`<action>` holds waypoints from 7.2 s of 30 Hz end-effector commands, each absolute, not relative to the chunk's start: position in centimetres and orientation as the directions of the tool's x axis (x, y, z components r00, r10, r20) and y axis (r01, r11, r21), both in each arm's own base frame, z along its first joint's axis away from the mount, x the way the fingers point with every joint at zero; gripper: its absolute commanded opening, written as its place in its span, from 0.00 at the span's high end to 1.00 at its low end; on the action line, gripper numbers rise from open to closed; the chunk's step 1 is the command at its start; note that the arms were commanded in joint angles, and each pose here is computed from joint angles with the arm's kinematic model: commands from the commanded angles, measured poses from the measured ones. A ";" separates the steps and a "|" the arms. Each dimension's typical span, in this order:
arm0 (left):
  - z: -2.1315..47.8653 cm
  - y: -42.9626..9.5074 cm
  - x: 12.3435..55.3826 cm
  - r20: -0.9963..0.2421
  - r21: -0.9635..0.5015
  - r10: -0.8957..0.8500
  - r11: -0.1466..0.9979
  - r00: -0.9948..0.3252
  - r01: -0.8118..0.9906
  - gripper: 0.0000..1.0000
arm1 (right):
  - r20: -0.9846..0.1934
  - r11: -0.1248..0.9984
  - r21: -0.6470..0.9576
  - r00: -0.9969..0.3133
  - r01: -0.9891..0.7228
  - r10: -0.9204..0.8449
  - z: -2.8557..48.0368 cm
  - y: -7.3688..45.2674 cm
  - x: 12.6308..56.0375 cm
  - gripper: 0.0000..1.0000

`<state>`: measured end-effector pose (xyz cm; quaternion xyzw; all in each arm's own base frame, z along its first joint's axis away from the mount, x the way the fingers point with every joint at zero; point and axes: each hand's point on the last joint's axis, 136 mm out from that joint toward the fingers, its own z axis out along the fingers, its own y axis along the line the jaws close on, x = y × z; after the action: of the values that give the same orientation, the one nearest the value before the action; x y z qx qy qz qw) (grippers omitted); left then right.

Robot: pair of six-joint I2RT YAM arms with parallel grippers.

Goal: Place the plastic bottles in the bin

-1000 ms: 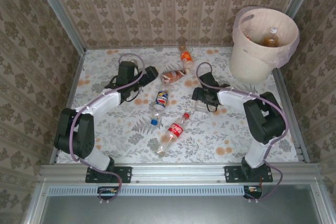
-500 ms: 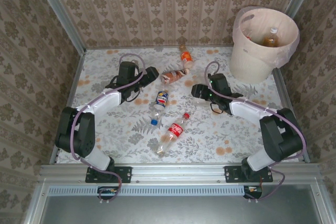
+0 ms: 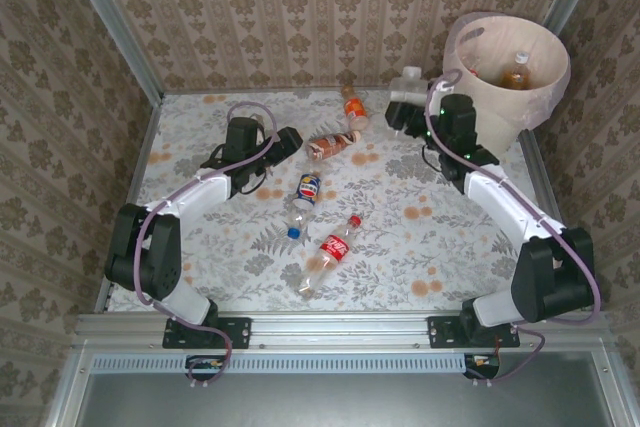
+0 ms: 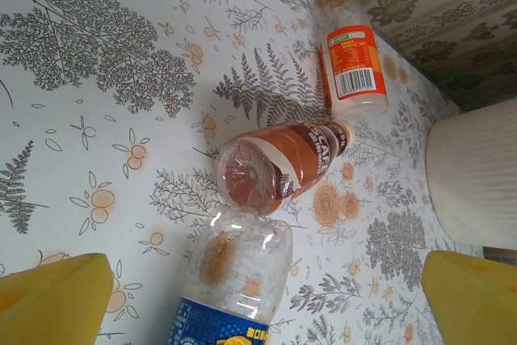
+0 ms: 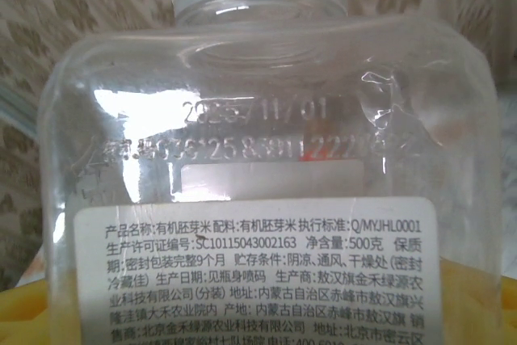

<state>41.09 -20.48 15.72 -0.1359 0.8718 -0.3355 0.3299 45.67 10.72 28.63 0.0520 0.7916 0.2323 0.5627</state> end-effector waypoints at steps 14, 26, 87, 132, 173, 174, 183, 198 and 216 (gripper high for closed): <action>17.5 -19.5 40.5 -0.514 -0.672 -0.476 0.741 -0.714 -0.011 0.00 | -0.944 0.954 0.299 0.146 -0.005 0.296 44.3 -0.7 48.9 0.40; 17.5 -19.1 40.1 -0.521 -0.662 -0.476 0.749 -0.708 -0.017 0.00 | -0.972 0.903 0.235 0.081 0.359 0.220 41.3 -12.6 52.5 0.34; 14.8 -19.8 40.6 -0.472 -0.623 -0.438 0.780 -0.765 -0.062 0.00 | -0.846 0.942 0.038 -0.512 -0.334 -0.147 22.4 15.7 56.0 0.00; 12.6 -17.8 41.0 -0.446 -0.586 -0.443 0.801 -0.778 -0.120 0.00 | -0.560 0.968 -0.020 -0.800 -0.248 -0.217 12.4 19.0 59.7 0.42; 14.7 -19.9 40.9 -0.485 -0.597 -0.397 0.802 -0.779 -0.037 0.00 | -0.889 0.975 0.218 -0.403 0.042 0.216 36.4 -0.7 43.8 0.44; 14.8 -19.9 41.0 -0.487 -0.595 -0.397 0.803 -0.778 -0.037 0.00 | -0.877 0.966 0.248 -0.406 0.074 0.256 36.4 -1.8 44.0 0.44; 14.7 -20.0 41.1 -0.489 -0.589 -0.388 0.807 -0.781 -0.032 0.00 | -0.803 0.874 0.415 -0.350 0.251 0.482 36.0 -8.9 47.5 0.43; 14.8 -19.6 41.0 -0.503 -0.572 -0.382 0.820 -0.775 -0.033 0.00 | -0.738 0.788 0.589 -0.278 0.181 0.615 37.9 -10.5 56.1 0.11; 15.6 -21.4 41.5 -0.563 -0.546 -0.274 0.831 -0.780 0.102 0.00 | -0.790 0.839 0.538 -0.299 0.081 0.536 39.5 -7.8 52.4 0.00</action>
<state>40.90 -20.11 13.39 -0.0967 0.9056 -0.2770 0.3063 53.89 -9.43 36.43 0.2381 0.7912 0.1962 0.5281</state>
